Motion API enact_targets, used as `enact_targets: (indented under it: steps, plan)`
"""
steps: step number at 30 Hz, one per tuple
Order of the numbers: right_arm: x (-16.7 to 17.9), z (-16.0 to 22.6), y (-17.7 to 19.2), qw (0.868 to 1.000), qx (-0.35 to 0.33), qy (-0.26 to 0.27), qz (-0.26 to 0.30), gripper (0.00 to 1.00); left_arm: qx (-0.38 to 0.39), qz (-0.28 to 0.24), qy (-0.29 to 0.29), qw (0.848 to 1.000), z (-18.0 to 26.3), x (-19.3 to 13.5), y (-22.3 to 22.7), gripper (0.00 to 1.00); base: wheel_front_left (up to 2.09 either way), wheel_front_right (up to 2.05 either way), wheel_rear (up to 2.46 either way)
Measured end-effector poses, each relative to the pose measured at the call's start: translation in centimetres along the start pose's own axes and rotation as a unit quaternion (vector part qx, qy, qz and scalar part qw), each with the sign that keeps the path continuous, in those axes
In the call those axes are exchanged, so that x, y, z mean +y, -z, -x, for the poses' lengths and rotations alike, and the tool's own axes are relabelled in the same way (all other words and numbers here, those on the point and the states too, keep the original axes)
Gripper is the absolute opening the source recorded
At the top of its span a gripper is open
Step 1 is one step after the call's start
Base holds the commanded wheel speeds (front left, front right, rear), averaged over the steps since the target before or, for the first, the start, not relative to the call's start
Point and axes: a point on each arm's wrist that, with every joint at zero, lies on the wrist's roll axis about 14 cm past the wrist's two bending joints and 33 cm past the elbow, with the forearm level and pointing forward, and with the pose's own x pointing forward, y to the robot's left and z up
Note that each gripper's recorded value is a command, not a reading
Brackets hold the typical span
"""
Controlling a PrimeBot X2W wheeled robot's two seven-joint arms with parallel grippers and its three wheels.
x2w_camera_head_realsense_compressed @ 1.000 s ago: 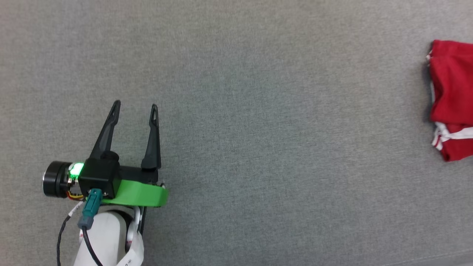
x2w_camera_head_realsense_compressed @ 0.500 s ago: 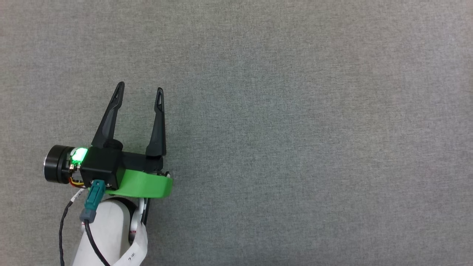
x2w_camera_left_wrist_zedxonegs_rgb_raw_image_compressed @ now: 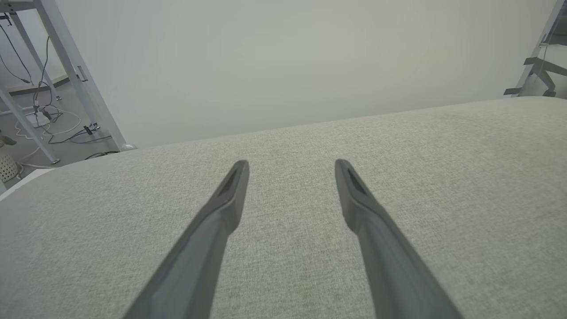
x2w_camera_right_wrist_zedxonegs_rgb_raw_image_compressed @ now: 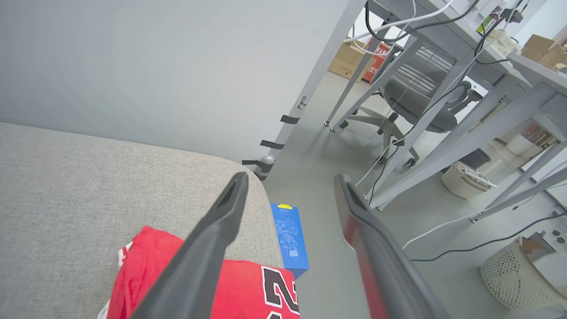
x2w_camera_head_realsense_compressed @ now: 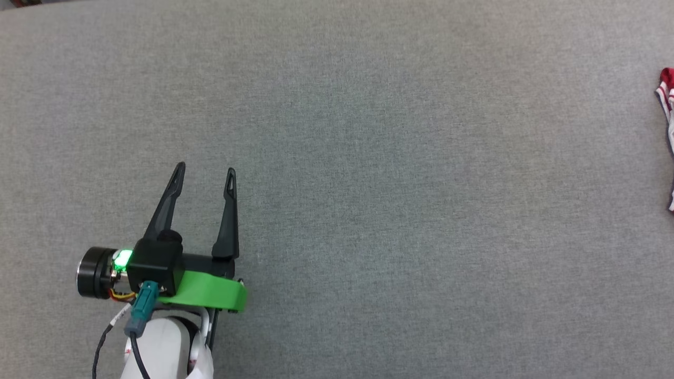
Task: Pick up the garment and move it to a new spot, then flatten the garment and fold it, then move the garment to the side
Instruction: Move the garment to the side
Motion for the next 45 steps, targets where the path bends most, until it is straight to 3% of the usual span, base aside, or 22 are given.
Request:
enact_targets:
  steps: [6, 11, 18, 23, 30, 37, 45]
  plan:
    - [3.6, 0.8, -6.7, 0.991, -0.121, -0.031, -0.035, 1.00, -0.004, -0.003, -0.015, 1.000, 2.1, 0.6, -1.3, 1.00, 0.00, 0.00, 0.00]
    - [8.1, 3.5, -12.4, 0.968, -0.227, -0.062, -0.086, 1.00, -0.016, -0.006, -0.030, 0.999, 3.5, 1.2, -2.7, 1.00, 0.00, 0.00, 0.00]
    - [16.7, 8.7, -15.0, 0.939, -0.281, -0.141, -0.142, 1.00, -0.028, -0.006, -0.057, 0.998, 5.5, 2.5, -4.1, 1.00, 0.00, 0.00, 0.00]
    - [21.0, 11.8, -14.7, 0.928, -0.277, -0.175, -0.179, 1.00, -0.032, -0.009, -0.077, 0.997, 7.0, 3.5, -4.7, 1.00, 0.00, 0.00, 0.00]
    - [23.8, 15.5, -11.9, 0.927, -0.235, -0.187, -0.223, 1.00, -0.035, -0.011, -0.098, 0.995, 9.1, 4.4, -5.3, 1.00, 0.00, 0.00, 0.00]
    - [24.7, 18.6, -8.6, 0.932, -0.186, -0.184, -0.251, 1.00, -0.038, -0.012, -0.106, 0.994, 10.7, 4.6, -5.6, 1.00, 0.00, 0.00, 0.00]
    - [23.8, 20.4, -7.3, 0.935, -0.172, -0.165, -0.262, 1.00, -0.038, -0.005, -0.094, 0.995, 11.4, 4.0, -5.5, 1.00, 0.00, 0.00, 0.00]
